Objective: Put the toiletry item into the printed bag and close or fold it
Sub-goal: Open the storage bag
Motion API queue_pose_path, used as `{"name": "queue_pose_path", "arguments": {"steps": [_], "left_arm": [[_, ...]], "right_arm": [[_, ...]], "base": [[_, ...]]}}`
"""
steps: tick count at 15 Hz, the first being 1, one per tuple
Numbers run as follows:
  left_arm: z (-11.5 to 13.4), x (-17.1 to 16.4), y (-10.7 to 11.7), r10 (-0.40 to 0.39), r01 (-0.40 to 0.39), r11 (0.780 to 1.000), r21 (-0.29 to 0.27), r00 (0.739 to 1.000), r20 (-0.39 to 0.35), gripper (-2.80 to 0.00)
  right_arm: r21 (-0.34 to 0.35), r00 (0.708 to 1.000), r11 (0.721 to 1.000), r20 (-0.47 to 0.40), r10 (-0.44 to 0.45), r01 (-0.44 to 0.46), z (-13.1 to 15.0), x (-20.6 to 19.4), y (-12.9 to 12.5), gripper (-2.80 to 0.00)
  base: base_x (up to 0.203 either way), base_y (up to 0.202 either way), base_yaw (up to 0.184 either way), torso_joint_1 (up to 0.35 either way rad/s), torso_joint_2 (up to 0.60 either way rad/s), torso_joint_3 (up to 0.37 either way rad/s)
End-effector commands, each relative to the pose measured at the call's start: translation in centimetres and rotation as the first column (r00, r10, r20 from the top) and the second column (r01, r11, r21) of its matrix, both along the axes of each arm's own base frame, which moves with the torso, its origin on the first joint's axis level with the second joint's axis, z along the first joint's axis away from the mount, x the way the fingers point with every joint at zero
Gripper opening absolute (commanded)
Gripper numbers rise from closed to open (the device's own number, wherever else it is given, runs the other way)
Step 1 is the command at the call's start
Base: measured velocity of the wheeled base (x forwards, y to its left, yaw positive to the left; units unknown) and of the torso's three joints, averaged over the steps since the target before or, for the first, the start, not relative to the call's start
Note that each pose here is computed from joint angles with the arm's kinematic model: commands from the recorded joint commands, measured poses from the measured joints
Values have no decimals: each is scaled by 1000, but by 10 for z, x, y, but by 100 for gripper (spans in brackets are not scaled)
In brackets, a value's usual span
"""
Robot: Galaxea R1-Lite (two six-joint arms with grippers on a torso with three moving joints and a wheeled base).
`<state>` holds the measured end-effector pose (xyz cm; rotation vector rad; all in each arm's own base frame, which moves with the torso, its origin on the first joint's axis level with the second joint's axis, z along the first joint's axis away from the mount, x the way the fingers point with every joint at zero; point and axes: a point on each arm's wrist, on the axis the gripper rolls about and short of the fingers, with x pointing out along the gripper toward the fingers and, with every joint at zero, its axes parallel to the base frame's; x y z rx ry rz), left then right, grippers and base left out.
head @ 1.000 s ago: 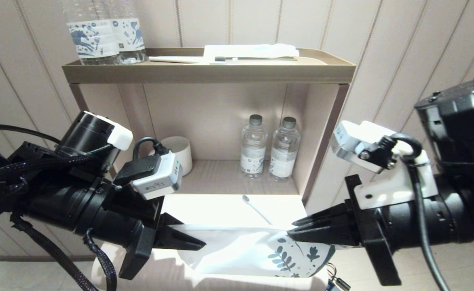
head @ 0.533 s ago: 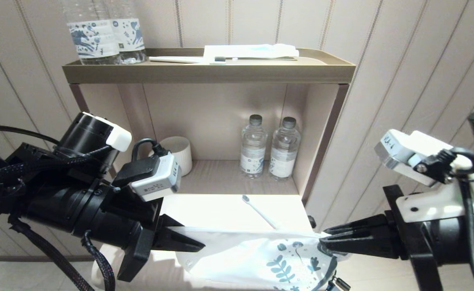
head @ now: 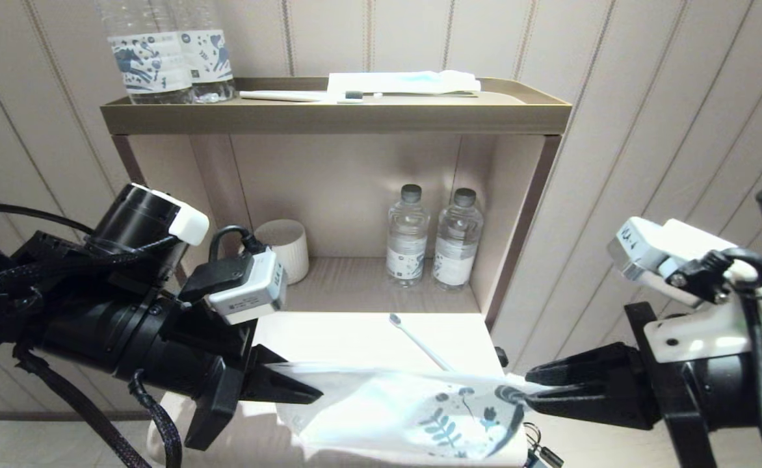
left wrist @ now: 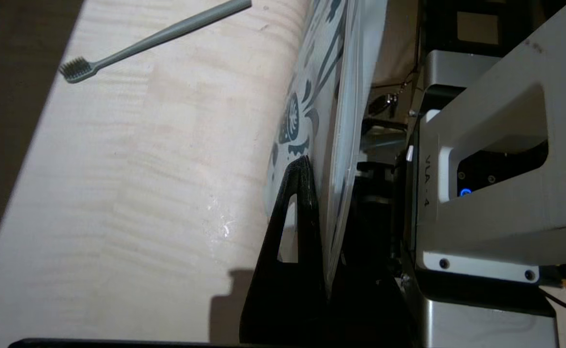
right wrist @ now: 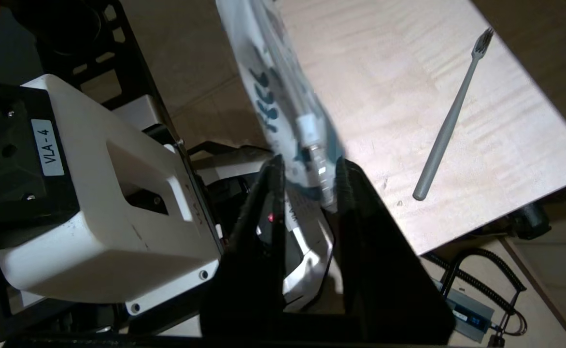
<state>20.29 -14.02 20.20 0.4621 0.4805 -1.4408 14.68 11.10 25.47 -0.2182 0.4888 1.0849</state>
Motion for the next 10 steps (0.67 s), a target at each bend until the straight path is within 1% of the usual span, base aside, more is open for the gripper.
{"name": "queue_pose_path", "arguments": {"steps": [1, 6, 10], "left_arm": [[0, 0, -1, -10, 10, 1000, -4, 1000, 2, -280], [1, 0, -1, -10, 10, 1000, -6, 1000, 4, -280], [4, 0, -1, -17, 17, 1000, -20, 1000, 12, -280]], "right_arm": [[-15, 1000, 1000, -3, 21, -21, -5, 0, 2, 0], [-23, 1000, 1000, -22, 17, -18, -8, 4, 3, 0], [-36, 998, 999, -61, 35, -37, -18, 9, 7, 0]], "base": [[0, 0, 0, 0, 0, 0], [0, 0, 0, 0, 0, 0], [0, 0, 0, 0, 0, 0]]}}
